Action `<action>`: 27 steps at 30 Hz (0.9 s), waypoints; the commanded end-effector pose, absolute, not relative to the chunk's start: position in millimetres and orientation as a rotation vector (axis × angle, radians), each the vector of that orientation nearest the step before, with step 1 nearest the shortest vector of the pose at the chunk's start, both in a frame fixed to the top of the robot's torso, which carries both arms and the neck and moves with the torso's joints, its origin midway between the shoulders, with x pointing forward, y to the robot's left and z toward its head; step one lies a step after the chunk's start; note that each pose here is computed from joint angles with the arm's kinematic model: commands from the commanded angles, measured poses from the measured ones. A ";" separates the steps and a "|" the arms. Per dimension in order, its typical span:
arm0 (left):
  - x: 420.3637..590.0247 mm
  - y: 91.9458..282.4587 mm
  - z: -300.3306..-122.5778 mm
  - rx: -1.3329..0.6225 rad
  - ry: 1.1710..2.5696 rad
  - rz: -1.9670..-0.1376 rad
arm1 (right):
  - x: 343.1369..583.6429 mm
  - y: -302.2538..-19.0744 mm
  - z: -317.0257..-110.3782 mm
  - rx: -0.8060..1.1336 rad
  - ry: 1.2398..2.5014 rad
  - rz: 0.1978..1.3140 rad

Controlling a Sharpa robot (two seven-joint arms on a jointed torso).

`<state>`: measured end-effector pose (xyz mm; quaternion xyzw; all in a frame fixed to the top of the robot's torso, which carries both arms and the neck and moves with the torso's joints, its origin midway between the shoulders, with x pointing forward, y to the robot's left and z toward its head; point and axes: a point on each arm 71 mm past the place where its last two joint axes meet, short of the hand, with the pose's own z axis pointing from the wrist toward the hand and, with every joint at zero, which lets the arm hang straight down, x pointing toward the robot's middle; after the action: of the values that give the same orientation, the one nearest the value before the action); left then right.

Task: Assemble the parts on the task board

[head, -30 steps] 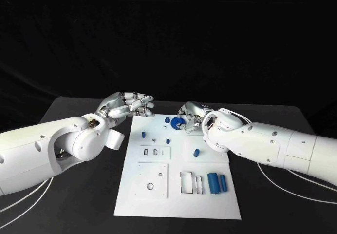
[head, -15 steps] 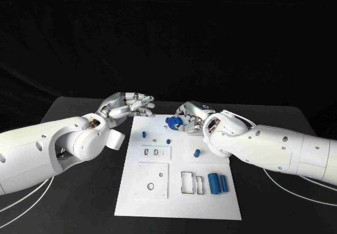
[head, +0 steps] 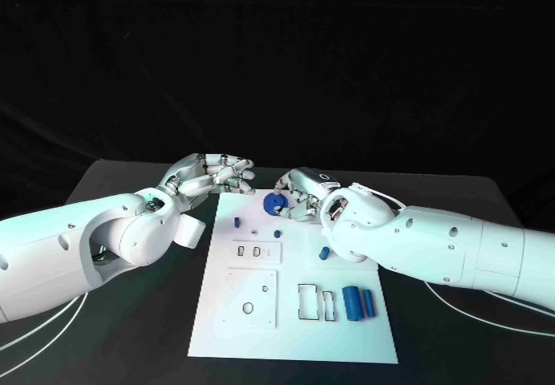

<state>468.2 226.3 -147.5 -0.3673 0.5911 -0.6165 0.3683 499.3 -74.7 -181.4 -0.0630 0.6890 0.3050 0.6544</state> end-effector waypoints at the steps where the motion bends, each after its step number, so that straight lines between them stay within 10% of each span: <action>1: 467.3 223.5 -146.4 -0.928 1.524 -1.606 | 500.2 -70.7 -183.9 -0.169 1.568 0.676; 27: 466.8 221.6 -146.8 -0.926 1.539 -1.615 | 505.7 -64.9 -196.1 -0.175 1.603 0.654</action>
<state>467.9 225.1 -147.5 -0.3658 0.5924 -0.6178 0.3656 506.5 -67.0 -195.2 -0.0668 0.7018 0.2894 0.6475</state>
